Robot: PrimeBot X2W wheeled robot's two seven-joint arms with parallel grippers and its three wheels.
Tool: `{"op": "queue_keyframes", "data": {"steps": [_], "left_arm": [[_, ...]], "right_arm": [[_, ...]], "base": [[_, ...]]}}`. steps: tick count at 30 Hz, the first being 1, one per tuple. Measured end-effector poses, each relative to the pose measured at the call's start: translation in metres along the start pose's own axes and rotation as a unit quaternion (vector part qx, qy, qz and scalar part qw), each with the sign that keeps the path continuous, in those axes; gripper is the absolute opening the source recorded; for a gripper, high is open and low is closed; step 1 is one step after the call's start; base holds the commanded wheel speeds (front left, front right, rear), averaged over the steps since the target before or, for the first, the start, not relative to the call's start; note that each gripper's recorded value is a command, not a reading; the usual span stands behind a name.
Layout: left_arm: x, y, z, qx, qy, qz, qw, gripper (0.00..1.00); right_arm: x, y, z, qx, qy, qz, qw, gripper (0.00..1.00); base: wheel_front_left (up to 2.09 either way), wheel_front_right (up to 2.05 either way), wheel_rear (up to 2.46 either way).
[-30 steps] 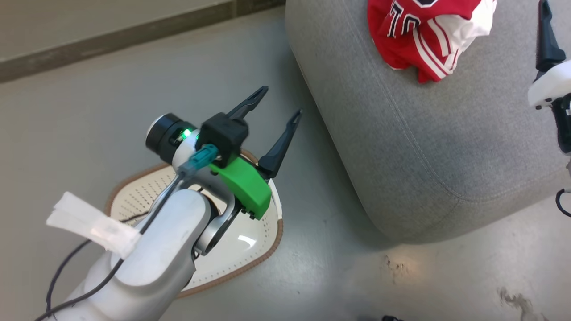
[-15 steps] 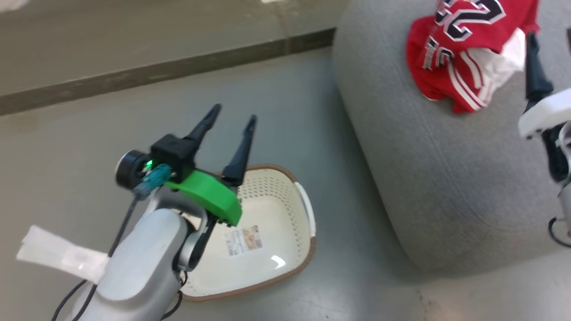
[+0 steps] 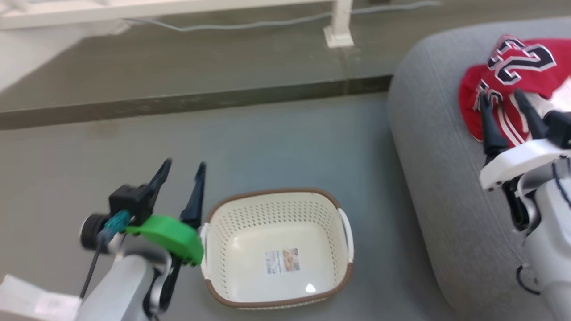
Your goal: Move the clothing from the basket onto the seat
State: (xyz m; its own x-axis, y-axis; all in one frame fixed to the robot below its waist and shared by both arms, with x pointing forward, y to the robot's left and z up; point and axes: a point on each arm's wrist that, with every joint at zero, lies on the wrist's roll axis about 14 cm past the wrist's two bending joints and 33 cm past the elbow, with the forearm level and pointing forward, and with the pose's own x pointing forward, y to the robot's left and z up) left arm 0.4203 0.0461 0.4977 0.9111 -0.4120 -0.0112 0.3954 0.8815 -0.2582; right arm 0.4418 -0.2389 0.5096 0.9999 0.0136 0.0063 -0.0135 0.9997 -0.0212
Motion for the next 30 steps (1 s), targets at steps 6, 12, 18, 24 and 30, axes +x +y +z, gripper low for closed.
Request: {"op": "queue_keyframes", "data": {"steps": [6,12,18,24,30], "left_arm": [[-0.037,0.037,0.005,0.005,-0.007,0.067,0.998,1.00],[-0.071,0.064,0.014,0.002,-0.026,0.122,0.992,1.00],[-0.101,0.085,0.019,0.000,-0.040,0.167,0.985,1.00],[-0.117,0.095,0.024,0.003,-0.053,0.190,0.980,1.00],[-0.122,0.094,0.027,-0.005,-0.066,0.199,0.978,1.00]], "right_arm": [[-0.009,0.031,0.007,0.025,-0.017,0.019,0.999,1.00],[-0.028,0.055,-0.003,0.056,-0.008,0.028,0.998,1.00],[-0.037,0.079,0.007,0.077,-0.025,0.045,0.996,1.00],[-0.053,0.081,0.000,0.077,-0.019,0.042,0.996,1.00],[-0.067,0.085,-0.007,0.088,-0.012,0.035,0.995,1.00]], "base": [[0.00,0.00,0.00],[0.00,0.00,0.00],[0.00,0.00,0.00],[0.00,0.00,0.00],[0.00,0.00,0.00]]}}
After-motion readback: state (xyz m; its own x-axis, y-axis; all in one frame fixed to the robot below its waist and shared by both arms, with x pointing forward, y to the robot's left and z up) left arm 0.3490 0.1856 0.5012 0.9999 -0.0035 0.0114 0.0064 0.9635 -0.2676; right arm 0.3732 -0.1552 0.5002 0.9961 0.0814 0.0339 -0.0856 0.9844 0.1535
